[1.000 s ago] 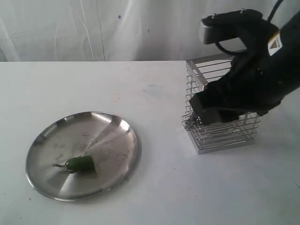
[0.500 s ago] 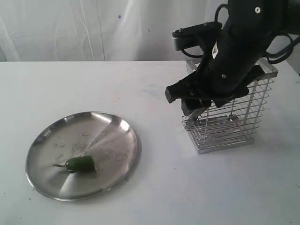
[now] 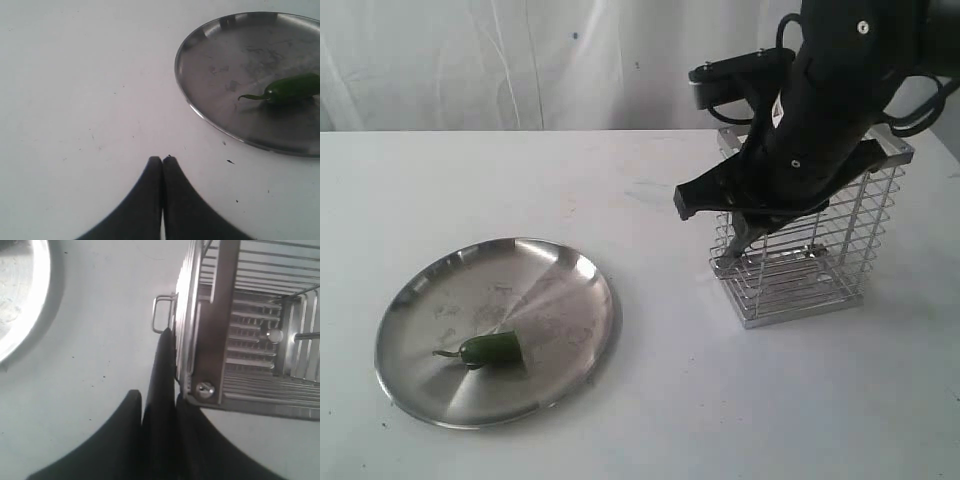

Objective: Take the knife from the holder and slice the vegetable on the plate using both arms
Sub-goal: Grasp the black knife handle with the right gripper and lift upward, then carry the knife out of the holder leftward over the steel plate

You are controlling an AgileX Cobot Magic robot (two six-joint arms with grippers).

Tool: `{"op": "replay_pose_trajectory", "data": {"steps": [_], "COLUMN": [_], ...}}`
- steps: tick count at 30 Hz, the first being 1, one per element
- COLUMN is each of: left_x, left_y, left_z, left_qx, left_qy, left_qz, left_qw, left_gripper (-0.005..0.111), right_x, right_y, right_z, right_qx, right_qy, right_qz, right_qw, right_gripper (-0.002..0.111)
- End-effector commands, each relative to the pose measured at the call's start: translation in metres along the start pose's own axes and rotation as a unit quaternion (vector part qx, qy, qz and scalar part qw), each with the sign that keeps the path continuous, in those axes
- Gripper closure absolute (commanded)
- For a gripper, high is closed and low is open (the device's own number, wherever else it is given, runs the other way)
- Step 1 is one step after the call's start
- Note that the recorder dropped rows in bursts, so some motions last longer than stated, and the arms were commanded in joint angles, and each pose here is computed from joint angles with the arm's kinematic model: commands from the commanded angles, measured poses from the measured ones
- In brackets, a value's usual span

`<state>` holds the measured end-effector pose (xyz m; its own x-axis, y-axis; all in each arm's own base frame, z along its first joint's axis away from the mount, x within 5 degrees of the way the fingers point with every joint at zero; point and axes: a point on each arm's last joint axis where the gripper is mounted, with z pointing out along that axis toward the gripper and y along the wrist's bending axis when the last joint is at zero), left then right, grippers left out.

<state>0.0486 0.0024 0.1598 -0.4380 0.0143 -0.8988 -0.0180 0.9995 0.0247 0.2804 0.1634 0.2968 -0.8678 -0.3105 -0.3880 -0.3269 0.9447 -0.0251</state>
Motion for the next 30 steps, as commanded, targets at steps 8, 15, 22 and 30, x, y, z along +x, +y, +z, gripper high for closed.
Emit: {"op": "replay_pose_trajectory", "data": {"steps": [8, 15, 22, 30], "left_x": [0.001, 0.001, 0.001, 0.001], "left_y": [-0.001, -0.001, -0.001, -0.001], "left_z": [0.0, 0.0, 0.0, 0.0], "left_qx": [0.005, 0.005, 0.005, 0.005], "left_qy": [0.002, 0.002, 0.002, 0.002], "left_qz": [-0.003, -0.003, -0.003, -0.003], "left_qw": [1.0, 1.0, 1.0, 1.0], "left_gripper": [0.107, 0.107, 0.107, 0.107], "right_x": [0.003, 0.008, 0.02, 0.02], "right_y": [-0.006, -0.01, -0.016, -0.02], "right_z": [-0.02, -0.038, -0.066, -0.103], "right_qx": [0.016, 0.014, 0.015, 0.002], "right_qy": [-0.023, -0.034, -0.043, -0.11], "right_qz": [-0.007, -0.003, 0.004, 0.011], "right_qw": [1.0, 0.999, 0.999, 0.994], "right_gripper": [0.103, 0.103, 0.103, 0.103]}}
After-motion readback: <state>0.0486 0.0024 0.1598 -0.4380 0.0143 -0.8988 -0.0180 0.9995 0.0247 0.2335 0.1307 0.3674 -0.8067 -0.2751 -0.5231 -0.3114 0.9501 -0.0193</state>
